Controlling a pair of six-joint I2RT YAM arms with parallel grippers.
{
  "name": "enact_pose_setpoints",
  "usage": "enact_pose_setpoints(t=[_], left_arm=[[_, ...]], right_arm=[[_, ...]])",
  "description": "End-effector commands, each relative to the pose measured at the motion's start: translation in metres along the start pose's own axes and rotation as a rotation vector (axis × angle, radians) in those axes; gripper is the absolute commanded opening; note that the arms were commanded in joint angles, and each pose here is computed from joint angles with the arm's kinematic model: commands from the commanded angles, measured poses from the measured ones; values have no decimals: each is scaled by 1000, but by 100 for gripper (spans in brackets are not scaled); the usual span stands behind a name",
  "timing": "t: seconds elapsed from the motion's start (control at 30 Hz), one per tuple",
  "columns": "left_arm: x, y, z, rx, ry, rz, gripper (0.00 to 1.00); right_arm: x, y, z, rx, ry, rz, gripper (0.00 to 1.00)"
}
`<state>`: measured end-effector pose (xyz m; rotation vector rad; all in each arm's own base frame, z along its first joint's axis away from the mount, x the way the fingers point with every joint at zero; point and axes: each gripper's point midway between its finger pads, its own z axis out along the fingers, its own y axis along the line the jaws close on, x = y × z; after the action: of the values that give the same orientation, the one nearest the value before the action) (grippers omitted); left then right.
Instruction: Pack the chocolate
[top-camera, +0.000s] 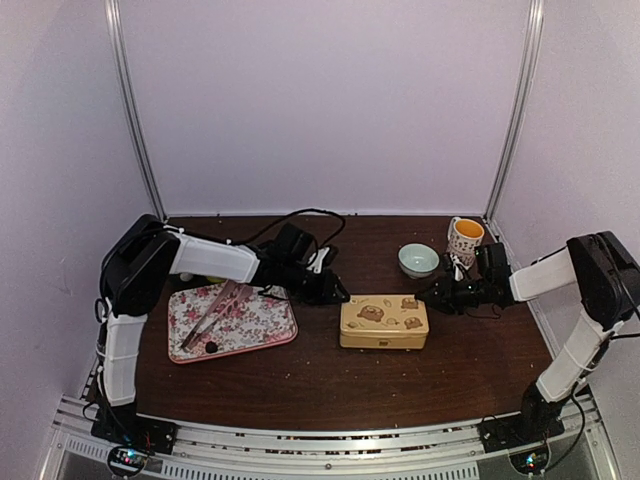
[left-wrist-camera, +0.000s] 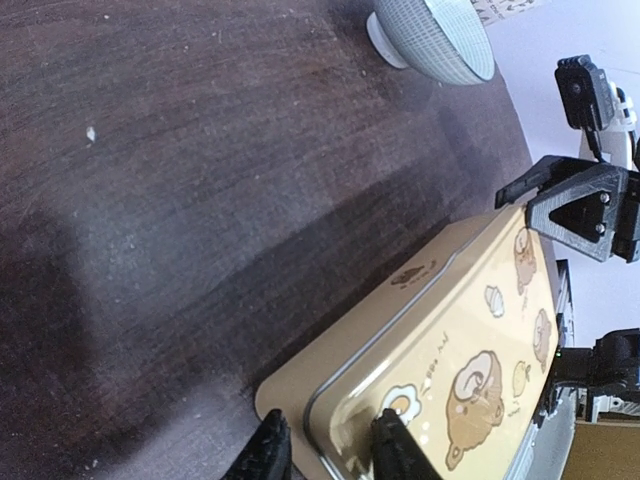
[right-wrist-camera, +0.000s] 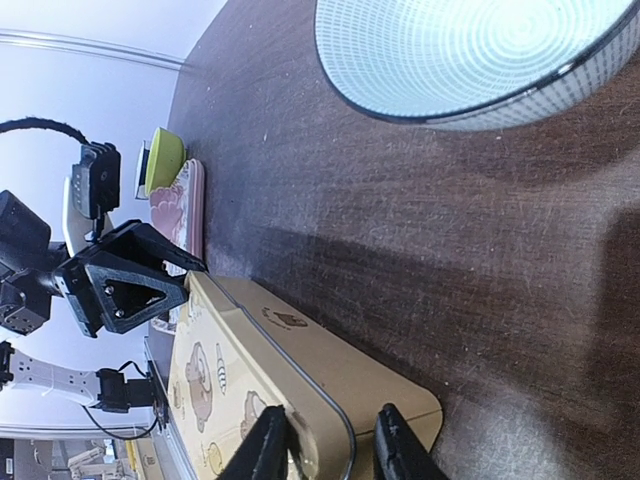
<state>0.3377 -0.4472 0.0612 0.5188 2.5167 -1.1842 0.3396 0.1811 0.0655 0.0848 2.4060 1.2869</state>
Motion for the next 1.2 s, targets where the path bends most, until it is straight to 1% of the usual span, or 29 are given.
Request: enact_pose_setpoints(t=[0.0, 0.03, 0.07, 0.13, 0.17, 0.23, 0.3, 0.37, 0.43, 0.53, 0.63, 0.77, 0.87, 1.07, 1.17], left_arm=[[13, 3, 13, -34, 25, 4, 30], [14, 2, 14, -38, 26, 6, 30], [14, 2, 14, -43, 24, 9, 30], [13, 3, 14, -52, 23, 11, 30], [13, 4, 14, -58, 22, 15, 30], [11, 5, 13, -71, 22, 24, 30], [9, 6, 11, -90, 23, 36, 30], [5, 4, 8, -107, 26, 58, 32], [-2, -1, 1, -125, 19, 90, 37], [-15, -10, -15, -155, -5, 130, 48], [-16, -20, -31, -166, -19, 147, 52], [3, -35, -46, -162, -14, 147, 51], [30, -47, -46, -137, 5, 123, 48], [87, -67, -38, -69, 58, 81, 44], [103, -73, -30, -17, 68, 53, 42]], right_arm=[[24, -17, 1, 56, 47, 65, 30], [25, -15, 1, 49, 49, 58, 31], [26, -13, 0, 44, 53, 46, 34], [26, -11, -3, 54, 55, 7, 49], [24, -11, -5, 66, 56, -14, 54], [18, -8, -7, 81, 50, -52, 58], [9, -4, -8, 91, 31, -88, 59], [-4, 2, -10, 96, -10, -131, 61], [-16, 8, -12, 94, -52, -172, 64], [-30, 19, -12, 58, -100, -216, 68], [-37, 31, -9, -3, -114, -234, 70], [-40, 40, 1, -48, -75, -240, 69], [-36, 45, 11, -75, -35, -242, 68], [-20, 35, 26, -59, 25, -207, 66], [-9, 32, 27, -62, 43, -198, 64]])
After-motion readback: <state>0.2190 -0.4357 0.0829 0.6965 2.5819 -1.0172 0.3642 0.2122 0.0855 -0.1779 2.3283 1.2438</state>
